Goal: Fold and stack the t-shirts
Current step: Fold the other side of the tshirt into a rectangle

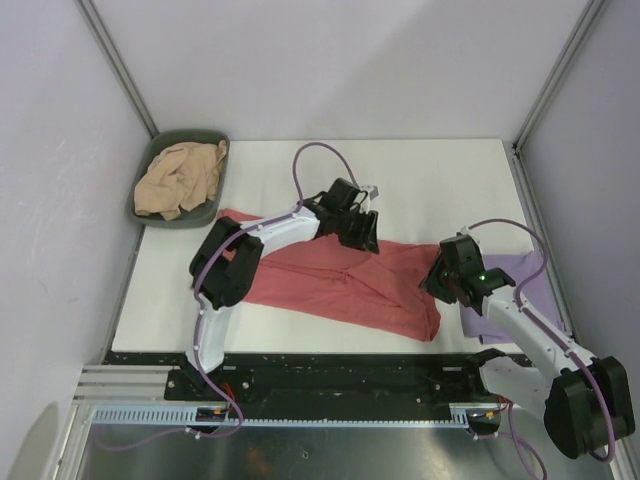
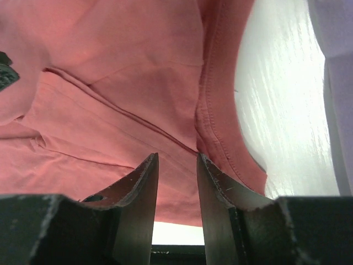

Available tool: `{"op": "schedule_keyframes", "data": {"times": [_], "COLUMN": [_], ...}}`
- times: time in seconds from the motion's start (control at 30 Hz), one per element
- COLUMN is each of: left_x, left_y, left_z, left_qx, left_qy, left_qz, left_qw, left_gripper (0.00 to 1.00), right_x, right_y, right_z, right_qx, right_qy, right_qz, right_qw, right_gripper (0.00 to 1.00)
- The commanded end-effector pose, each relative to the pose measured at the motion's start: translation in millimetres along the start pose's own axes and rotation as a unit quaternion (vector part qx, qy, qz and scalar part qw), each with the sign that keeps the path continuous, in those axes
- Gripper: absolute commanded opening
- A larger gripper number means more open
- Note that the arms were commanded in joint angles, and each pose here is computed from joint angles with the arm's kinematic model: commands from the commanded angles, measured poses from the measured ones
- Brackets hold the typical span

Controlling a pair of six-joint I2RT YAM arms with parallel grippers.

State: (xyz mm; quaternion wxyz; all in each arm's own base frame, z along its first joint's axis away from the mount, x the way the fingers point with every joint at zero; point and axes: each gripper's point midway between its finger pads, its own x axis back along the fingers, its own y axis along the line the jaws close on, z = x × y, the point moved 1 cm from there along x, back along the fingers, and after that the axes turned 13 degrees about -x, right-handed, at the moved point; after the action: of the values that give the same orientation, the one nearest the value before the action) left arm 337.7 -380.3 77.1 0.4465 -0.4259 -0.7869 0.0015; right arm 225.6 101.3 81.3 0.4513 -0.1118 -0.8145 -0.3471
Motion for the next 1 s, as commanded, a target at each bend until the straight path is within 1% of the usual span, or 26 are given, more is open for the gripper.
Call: {"op": "schedule_keyframes", "data": {"times": [0.0,0.23,0.33,0.43,0.7,0.97], "left_x": [-10.9,-17.2,-16.5,-14.2,-6.4,9.5], "left_y": [-20.0,-20.0,-21.3,-23.2,-24.2,-25.0], "left_z": [-5.6,3.7,6.4,10.2,25.8,22.3], "left_qx": [-0.029,-0.035,-0.035,-0.038,-0.037,-0.041], "left_qy": [0.0,0.011,0.014,0.016,0.028,0.014], "left_qz": [0.044,0.039,0.042,0.044,0.042,0.023], "left_qw": [0.999,0.999,0.998,0.998,0.998,0.999], "left_gripper": [0.52,0.52,0.51,0.46,0.27,0.13], "right_x": [4.2,1.0,-1.2,-3.8,-10.0,-15.3], "right_y": [-6.9,-7.5,-8.3,-10.0,-10.5,-11.8], "right_z": [0.6,2.9,4.2,5.4,6.9,9.0], "right_qx": [-0.021,-0.021,-0.02,-0.02,-0.021,-0.02], "right_qy": [-0.003,0.003,0.006,0.008,0.011,0.014], "right_qz": [0.002,0.001,0.003,0.006,0.009,0.016], "right_qw": [1.0,1.0,1.0,1.0,1.0,1.0], "right_gripper": [0.39,0.39,0.39,0.39,0.39,0.39]}}
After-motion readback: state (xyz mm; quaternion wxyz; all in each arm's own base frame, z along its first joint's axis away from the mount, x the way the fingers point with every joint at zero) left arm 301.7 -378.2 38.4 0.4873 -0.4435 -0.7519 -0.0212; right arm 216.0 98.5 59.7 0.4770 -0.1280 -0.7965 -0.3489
